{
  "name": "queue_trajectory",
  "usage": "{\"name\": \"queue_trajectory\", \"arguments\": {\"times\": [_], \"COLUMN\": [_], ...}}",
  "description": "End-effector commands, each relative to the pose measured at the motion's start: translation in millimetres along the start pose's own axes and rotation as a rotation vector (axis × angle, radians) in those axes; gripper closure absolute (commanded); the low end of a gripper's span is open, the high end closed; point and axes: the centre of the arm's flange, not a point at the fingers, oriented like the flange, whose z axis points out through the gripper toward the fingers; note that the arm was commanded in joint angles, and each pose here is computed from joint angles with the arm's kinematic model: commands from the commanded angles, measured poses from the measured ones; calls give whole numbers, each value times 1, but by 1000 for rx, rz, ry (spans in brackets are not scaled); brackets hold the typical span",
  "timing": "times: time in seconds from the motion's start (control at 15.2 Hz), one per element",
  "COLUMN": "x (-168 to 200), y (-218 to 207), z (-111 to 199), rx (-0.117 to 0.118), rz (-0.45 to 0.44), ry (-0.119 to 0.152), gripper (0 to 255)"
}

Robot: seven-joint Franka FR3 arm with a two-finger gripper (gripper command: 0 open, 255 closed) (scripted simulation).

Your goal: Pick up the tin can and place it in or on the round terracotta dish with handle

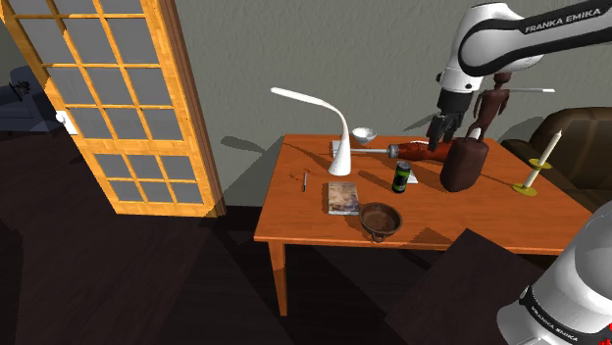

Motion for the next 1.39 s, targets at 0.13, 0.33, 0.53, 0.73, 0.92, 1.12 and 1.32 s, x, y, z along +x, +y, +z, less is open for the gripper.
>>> {"name": "queue_trajectory", "arguments": {"times": [0.13, 0.33, 0.53, 0.73, 0.92, 1.12, 1.32], "x": [29, 50, 71, 92, 113, 134, 156], "y": [33, 56, 80, 103, 127, 151, 175], "z": [33, 56, 80, 103, 126, 149, 171], "rx": [-6, -11, -15, -19, -23, -27, -31], "rz": [-1, -1, -1, -1, -2, -2, -2], "ry": [2, 3, 3, 4, 4, 5, 6], "gripper": [0, 0, 0, 0, 0, 0, 0]}}
